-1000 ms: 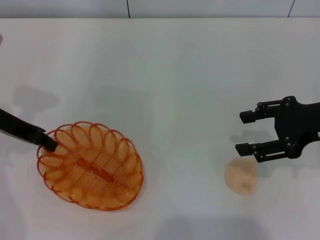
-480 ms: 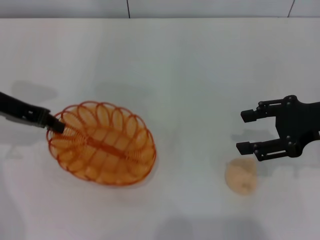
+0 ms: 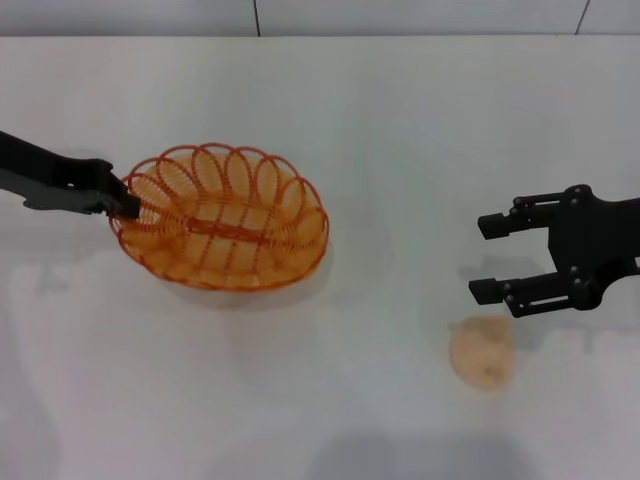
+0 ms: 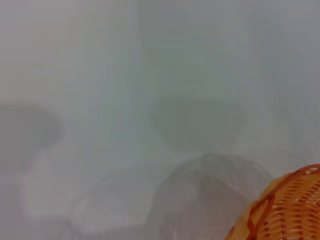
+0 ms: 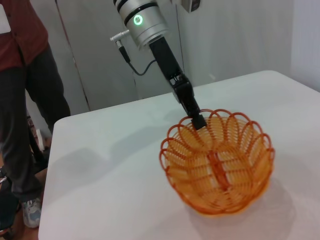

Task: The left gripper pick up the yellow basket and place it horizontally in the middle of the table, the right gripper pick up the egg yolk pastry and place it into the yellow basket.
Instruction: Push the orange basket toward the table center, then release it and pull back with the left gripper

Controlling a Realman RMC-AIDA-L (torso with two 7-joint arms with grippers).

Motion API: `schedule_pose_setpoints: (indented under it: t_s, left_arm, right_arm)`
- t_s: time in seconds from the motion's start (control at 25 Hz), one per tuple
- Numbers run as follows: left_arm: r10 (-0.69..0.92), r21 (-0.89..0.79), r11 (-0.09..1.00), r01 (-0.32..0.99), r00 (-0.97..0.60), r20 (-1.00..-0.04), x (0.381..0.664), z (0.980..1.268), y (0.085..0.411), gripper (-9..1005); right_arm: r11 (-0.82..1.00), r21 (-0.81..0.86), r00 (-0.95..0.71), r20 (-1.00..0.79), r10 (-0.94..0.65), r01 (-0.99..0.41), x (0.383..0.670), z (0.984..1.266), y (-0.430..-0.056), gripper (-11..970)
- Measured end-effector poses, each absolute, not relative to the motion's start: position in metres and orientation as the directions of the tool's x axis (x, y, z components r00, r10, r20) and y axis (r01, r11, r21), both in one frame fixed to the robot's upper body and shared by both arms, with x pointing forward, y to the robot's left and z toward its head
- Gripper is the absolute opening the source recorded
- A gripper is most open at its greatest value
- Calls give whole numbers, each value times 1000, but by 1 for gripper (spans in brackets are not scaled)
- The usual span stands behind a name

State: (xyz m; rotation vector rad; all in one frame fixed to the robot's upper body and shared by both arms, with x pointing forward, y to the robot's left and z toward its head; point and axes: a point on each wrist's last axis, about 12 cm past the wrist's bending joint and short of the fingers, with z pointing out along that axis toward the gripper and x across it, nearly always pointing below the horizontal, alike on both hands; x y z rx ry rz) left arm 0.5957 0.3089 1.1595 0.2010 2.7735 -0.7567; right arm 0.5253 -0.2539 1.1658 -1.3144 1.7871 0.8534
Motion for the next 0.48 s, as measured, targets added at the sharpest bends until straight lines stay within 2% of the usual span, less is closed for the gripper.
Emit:
schedule_pose_setpoints:
  t_s: [0.48]
  left_arm:
    - [-57,-546,832,97,-964,-258,604,1154,294,77]
  right_arm:
    - [225,71,-169,-874,-455,-972,525,1172,-249,739]
